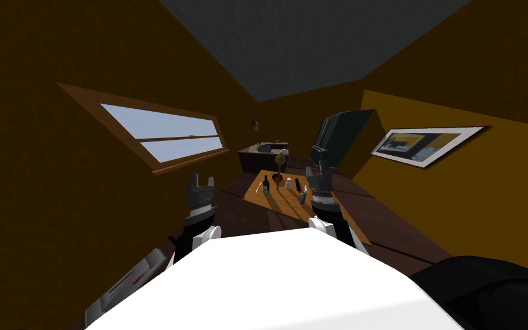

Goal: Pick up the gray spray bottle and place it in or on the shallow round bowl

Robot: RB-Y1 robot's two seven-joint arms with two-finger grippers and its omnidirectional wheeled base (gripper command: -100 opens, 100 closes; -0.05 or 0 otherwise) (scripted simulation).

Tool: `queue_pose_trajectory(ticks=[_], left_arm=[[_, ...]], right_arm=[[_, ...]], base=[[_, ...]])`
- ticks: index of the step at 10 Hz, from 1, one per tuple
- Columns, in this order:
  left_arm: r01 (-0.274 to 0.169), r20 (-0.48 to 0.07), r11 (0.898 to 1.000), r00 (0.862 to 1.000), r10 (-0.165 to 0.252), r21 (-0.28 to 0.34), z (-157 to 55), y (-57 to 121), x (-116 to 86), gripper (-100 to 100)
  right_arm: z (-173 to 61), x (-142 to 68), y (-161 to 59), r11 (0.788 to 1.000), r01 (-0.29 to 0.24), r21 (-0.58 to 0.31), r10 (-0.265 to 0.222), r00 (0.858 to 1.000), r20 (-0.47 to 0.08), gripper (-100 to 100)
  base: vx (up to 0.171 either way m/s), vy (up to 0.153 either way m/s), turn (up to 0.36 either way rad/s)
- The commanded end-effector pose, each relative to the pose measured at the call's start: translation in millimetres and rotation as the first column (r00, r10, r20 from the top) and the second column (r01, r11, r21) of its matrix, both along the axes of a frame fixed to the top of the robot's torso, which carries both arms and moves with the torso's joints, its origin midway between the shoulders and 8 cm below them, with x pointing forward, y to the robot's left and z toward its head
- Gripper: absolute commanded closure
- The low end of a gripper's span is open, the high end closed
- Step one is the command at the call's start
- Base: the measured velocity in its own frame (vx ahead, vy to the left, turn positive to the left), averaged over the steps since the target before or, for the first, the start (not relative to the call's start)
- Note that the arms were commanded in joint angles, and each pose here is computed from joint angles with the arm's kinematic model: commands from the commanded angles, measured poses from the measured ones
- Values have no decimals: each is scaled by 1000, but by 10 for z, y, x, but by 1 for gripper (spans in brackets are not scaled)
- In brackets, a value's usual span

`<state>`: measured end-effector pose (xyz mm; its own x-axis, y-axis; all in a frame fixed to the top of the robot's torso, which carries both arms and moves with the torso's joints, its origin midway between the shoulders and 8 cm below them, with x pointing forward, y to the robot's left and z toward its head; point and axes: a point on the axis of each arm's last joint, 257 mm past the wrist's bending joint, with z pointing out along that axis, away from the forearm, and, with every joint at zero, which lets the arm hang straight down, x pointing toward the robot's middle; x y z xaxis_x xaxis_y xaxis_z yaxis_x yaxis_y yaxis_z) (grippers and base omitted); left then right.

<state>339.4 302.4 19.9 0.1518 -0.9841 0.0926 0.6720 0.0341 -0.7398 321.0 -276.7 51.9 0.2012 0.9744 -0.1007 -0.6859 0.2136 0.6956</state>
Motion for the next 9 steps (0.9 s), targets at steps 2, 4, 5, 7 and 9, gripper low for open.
queue_pose_trajectory(ticks=[2, 4, 5, 7, 9], left_arm=[[0, 0, 1000, 1000, 0, 0, 0, 0, 0, 0], [0, 0, 1000, 1000, 0, 0, 0, 0, 0, 0], [0, 0, 1000, 1000, 0, 0, 0, 0, 0, 0], [0, 0, 1000, 1000, 0, 0, 0, 0, 0, 0], [0, 0, 1000, 1000, 0, 0, 0, 0, 0, 0]], right_arm=[[-186, 153, 82, 998, -23, -57, 20, 999, -49, -100], [-340, 268, 115, 996, -30, -90, 22, 996, -85, -100], [-432, 334, 127, 994, -32, -106, 21, 994, -107, -100], [-534, 405, 136, 992, -33, -124, 17, 991, -130, -100], [-647, 479, 142, 989, -33, -142, 10, 988, -155, -100]], base=[[-19, -8, -104], [-22, -9, -89], [-19, -6, -83], [-14, -3, -56], [-9, -2, -47]])
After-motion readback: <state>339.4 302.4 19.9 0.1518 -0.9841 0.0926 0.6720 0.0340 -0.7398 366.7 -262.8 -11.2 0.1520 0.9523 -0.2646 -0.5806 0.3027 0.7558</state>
